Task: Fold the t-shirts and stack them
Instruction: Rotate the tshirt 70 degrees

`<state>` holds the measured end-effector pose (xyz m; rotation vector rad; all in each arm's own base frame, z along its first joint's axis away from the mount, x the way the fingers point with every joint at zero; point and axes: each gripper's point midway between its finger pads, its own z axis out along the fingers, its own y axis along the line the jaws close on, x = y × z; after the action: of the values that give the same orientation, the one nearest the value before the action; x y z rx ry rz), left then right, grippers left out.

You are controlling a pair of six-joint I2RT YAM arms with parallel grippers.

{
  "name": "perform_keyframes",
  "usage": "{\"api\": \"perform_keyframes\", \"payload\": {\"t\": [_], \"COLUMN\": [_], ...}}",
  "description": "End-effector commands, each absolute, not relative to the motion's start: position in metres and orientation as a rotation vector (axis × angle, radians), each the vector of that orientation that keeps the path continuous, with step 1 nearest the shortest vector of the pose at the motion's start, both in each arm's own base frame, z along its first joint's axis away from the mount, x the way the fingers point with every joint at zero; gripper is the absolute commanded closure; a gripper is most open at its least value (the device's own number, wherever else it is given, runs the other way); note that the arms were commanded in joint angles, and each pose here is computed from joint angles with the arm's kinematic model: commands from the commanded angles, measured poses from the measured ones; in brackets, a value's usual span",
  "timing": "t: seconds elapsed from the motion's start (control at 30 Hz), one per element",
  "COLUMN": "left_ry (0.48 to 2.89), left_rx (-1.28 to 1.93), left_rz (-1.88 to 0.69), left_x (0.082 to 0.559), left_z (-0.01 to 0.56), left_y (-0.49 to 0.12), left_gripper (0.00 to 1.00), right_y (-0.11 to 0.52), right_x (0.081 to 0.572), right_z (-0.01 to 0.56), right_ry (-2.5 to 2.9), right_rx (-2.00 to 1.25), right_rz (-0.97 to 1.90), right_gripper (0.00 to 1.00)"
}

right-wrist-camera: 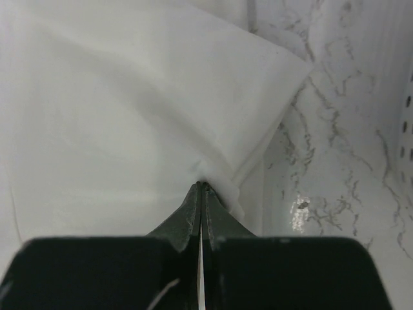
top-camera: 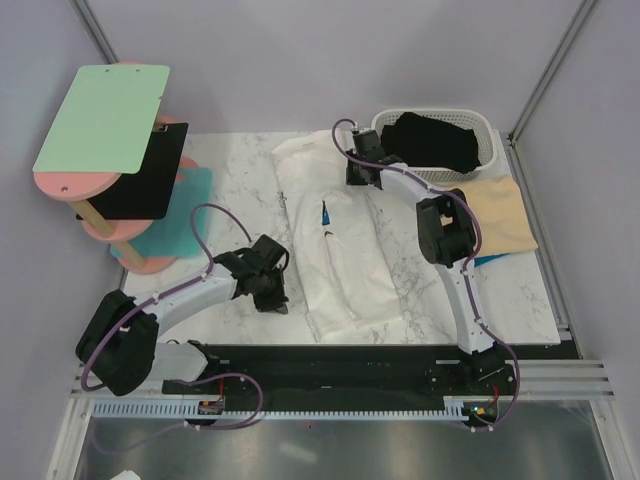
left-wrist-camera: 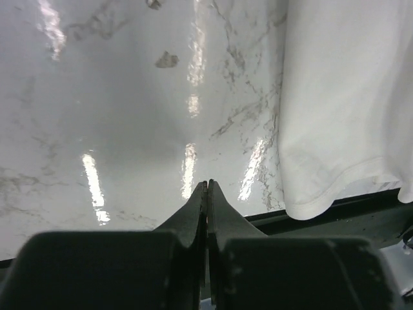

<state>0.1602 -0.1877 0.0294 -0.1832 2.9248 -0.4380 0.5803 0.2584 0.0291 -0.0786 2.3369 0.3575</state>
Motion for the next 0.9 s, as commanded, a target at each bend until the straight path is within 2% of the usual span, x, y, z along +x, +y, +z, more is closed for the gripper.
{"api": "perform_keyframes", "payload": {"t": [0.0,0.17,0.27,0.47,0.57,0.67,0.77,0.87], "left_ry": [2.871,2.856,2.833,2.802,2.799,2.814,2.827,2.821], "left_rx": [-0.171,-0.092,-0.028,0.049,0.076,0.095,0.079,0.051], "left_rz": [-0.376,-0.453,-0.498,-0.601,-0.664,-0.694,-0.663,-0.631], "left_x": [0.172,0.182,0.188,0.188,0.182,0.176,0.176,0.178], "left_z": [0.043,0.056,0.067,0.078,0.075,0.066,0.059,0.057], "left_y": [-0.163,-0.179,-0.193,-0.225,-0.243,-0.257,-0.258,-0.254], "left_gripper": [0.98,0.98,0.98,0.98,0.98,0.98,0.98,0.98], "right_y": [0.220,0.241,0.247,0.254,0.264,0.277,0.288,0.287], "right_x": [0.575,0.582,0.585,0.551,0.509,0.447,0.390,0.341], "right_z": [0.013,0.033,0.071,0.150,0.161,0.148,0.135,0.129], "right_ry": [2.404,2.347,2.258,2.152,2.165,2.262,2.332,2.379], "right_rx": [0.009,-0.052,-0.072,-0.101,-0.144,-0.256,-0.358,-0.456], "right_rz": [0.201,0.341,0.401,0.522,0.579,0.608,0.674,0.632], "right_gripper": [1.00,1.00,1.00,1.00,1.00,1.00,0.94,0.82]}}
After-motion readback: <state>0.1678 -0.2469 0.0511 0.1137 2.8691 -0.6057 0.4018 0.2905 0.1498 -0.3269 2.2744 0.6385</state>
